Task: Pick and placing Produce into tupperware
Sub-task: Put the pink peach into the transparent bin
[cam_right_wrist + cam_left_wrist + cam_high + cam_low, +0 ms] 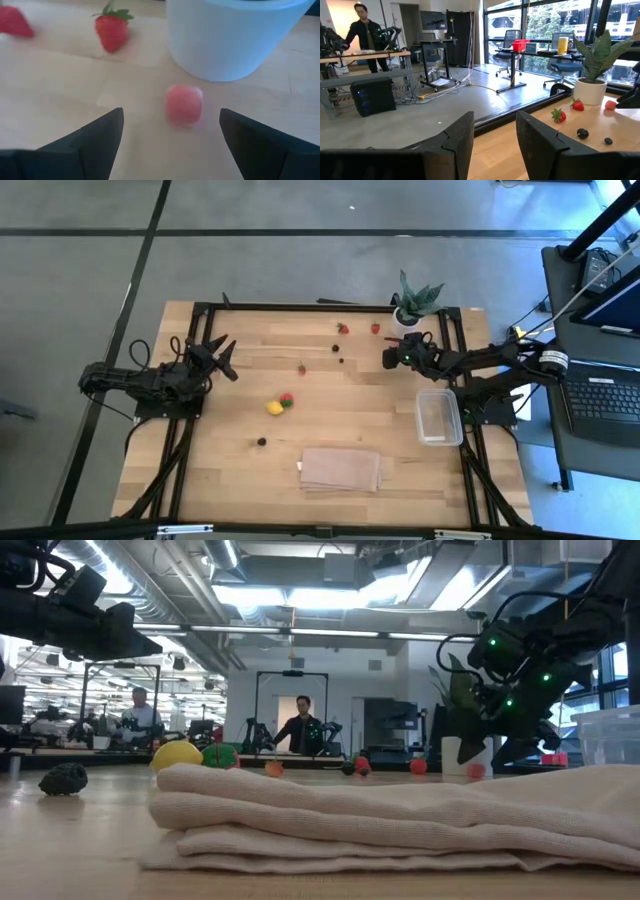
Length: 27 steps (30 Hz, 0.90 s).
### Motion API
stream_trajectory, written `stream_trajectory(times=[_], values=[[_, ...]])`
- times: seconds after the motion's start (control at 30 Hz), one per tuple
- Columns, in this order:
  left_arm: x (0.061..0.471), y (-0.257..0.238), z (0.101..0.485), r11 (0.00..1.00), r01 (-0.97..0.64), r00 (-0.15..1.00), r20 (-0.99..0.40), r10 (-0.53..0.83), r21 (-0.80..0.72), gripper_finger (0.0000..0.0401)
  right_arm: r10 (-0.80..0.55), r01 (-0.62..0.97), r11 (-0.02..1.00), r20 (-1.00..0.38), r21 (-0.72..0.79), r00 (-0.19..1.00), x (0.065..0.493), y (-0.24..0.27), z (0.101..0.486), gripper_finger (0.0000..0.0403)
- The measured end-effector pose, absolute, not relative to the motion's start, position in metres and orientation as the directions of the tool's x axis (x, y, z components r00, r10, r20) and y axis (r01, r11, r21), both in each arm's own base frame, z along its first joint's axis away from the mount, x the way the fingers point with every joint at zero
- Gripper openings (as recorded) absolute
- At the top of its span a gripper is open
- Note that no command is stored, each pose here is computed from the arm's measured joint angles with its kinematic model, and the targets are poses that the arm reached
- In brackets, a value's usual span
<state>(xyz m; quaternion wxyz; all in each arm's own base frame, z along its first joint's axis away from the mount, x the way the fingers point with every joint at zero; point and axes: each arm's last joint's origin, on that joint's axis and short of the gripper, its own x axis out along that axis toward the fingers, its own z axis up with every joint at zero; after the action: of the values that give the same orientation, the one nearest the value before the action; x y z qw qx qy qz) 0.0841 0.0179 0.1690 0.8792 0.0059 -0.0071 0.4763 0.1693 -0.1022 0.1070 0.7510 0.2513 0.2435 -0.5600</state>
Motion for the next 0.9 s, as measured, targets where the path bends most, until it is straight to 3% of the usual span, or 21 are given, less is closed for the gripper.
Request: stream_trajectory(times=[0.3, 0.9], values=[[0.084, 0.018, 0.169, 0.546, -0.838, 0.546, 0.018, 0.837, 0.004, 0.0140, -0.707, 0.957, 0.264, -0.651, 0.122, 0.278, 0.177, -0.116, 0.103, 0.0330], [0.084, 0.018, 0.169, 0.546, -0.838, 0.546, 0.018, 0.837, 0.004, 0.0140, -0.665, 0.974, 0.219, -0.721, 0.063, 0.196, 0.185, -0.122, 0.097, 0.0329]])
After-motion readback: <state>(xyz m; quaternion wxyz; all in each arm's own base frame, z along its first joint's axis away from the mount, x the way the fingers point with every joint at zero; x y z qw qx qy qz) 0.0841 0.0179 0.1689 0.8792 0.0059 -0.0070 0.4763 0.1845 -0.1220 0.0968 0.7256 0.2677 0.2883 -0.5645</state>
